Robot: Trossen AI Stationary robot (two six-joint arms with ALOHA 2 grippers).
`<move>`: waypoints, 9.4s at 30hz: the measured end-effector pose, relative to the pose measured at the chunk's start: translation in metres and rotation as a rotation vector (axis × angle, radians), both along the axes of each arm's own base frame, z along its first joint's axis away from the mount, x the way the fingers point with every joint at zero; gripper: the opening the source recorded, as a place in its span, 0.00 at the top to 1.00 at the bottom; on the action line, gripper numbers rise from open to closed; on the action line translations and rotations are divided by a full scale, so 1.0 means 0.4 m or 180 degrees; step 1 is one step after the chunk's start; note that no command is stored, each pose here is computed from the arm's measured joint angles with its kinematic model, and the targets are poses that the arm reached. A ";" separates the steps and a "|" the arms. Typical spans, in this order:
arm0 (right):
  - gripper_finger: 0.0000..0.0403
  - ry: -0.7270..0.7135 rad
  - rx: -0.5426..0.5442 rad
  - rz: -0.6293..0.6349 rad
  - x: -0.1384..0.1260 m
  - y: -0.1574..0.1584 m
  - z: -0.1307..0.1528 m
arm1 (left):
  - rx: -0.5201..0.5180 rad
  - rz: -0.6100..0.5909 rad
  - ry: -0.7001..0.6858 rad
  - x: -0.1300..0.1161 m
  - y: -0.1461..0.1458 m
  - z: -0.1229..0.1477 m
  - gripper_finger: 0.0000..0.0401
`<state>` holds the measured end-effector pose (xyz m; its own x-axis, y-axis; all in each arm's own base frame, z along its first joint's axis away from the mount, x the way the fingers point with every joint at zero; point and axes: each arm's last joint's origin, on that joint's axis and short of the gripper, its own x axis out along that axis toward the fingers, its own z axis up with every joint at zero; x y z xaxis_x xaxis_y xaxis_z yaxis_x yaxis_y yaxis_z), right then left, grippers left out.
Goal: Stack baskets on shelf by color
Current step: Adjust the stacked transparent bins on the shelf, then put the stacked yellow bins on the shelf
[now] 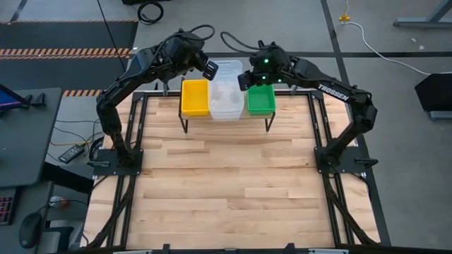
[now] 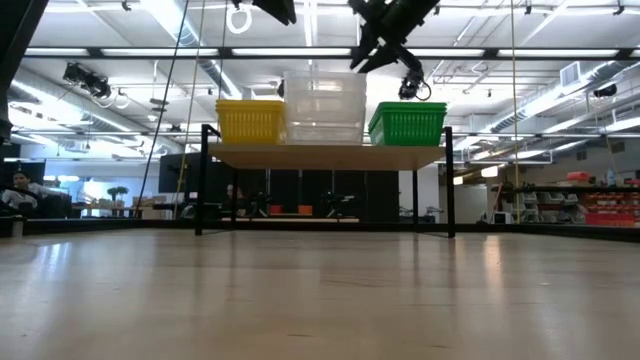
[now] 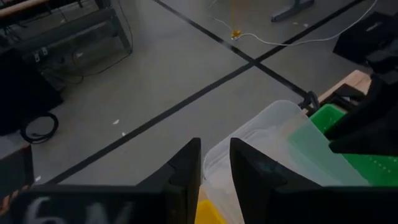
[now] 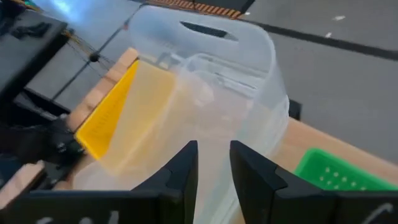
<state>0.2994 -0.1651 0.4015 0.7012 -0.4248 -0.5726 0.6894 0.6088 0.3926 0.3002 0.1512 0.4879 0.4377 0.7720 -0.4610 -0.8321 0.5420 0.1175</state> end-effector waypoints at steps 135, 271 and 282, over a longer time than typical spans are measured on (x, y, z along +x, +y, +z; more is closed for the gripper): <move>0.89 0.0917 0.0490 0.0441 -0.036 0.013 -0.036 | -0.1412 -0.0368 0.1759 0.050 0.121 -0.252 0.77; 0.79 0.0305 0.0042 0.0542 -0.049 0.074 0.036 | -0.0950 -0.0882 0.2096 0.003 0.081 -0.182 0.77; 0.72 0.0457 -0.0123 0.0872 -0.139 0.131 0.084 | -0.0799 -0.1427 0.1279 -0.024 -0.214 -0.056 0.76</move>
<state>0.2439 -0.1127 0.4351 0.7058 -0.2545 -0.6611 0.5442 0.7922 0.2761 0.2907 0.0658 0.4656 0.4482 0.4022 -0.7983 -0.4365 0.8778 0.1972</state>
